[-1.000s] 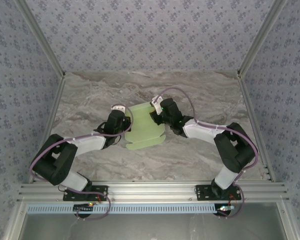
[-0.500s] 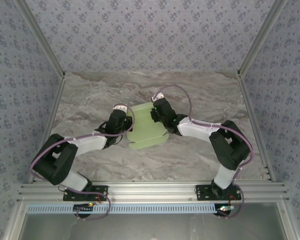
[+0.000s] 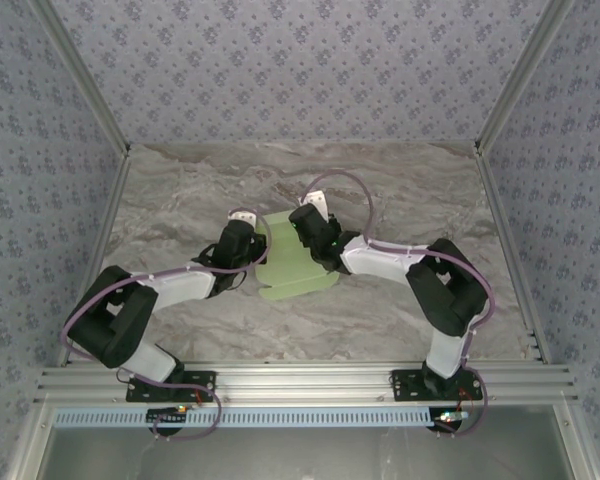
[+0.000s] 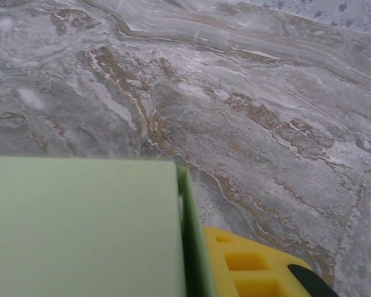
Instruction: Fold the paper box
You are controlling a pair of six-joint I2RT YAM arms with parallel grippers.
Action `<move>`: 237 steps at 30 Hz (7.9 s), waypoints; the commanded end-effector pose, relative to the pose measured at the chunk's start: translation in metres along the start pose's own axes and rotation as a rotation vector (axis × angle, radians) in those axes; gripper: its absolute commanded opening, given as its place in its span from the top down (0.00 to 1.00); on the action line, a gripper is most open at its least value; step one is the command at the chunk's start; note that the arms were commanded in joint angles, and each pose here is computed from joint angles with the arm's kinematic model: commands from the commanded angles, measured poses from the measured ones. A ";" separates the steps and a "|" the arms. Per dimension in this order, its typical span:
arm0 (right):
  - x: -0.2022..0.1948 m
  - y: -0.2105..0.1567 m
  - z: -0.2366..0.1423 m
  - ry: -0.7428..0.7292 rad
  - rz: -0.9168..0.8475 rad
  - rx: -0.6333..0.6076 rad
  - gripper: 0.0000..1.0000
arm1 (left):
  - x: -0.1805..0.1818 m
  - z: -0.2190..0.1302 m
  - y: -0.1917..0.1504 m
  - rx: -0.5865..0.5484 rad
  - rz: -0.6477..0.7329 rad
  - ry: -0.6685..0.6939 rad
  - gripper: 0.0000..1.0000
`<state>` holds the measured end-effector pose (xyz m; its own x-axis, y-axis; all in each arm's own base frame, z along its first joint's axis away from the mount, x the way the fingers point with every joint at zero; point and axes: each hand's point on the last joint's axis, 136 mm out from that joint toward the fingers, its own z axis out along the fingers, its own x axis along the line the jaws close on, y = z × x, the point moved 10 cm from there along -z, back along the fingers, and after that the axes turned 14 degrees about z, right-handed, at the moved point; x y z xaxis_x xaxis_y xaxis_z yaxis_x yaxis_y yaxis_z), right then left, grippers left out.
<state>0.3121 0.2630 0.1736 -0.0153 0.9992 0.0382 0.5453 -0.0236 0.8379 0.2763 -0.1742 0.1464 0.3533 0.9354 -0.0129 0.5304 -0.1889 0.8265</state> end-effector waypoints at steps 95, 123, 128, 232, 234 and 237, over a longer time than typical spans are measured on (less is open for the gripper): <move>-0.077 0.005 -0.004 0.420 0.169 0.435 0.29 | 0.010 0.035 0.050 0.959 0.336 -0.411 0.53; -0.028 -0.066 -0.030 0.438 -0.045 0.667 0.50 | 0.107 -0.131 0.041 0.098 -0.316 0.164 0.40; -0.006 -0.085 -0.051 0.553 -0.079 0.696 0.50 | 0.111 -0.140 -0.009 0.110 -0.418 0.210 0.38; -0.058 -0.028 0.006 0.790 0.319 0.664 0.64 | 0.037 -0.100 -0.082 0.179 -0.579 -0.409 0.40; -0.057 -0.029 0.009 0.806 0.328 0.673 0.67 | 0.036 -0.097 -0.083 0.188 -0.574 -0.410 0.40; -0.056 -0.033 0.014 0.813 0.329 0.690 0.72 | 0.036 -0.094 -0.083 0.197 -0.569 -0.408 0.40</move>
<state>0.2989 0.2035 0.1321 -0.1738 0.6695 0.7222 0.9678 -0.0196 0.2511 0.1664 -0.0923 0.1219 0.1693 0.7523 -0.6367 0.8534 0.2112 0.4765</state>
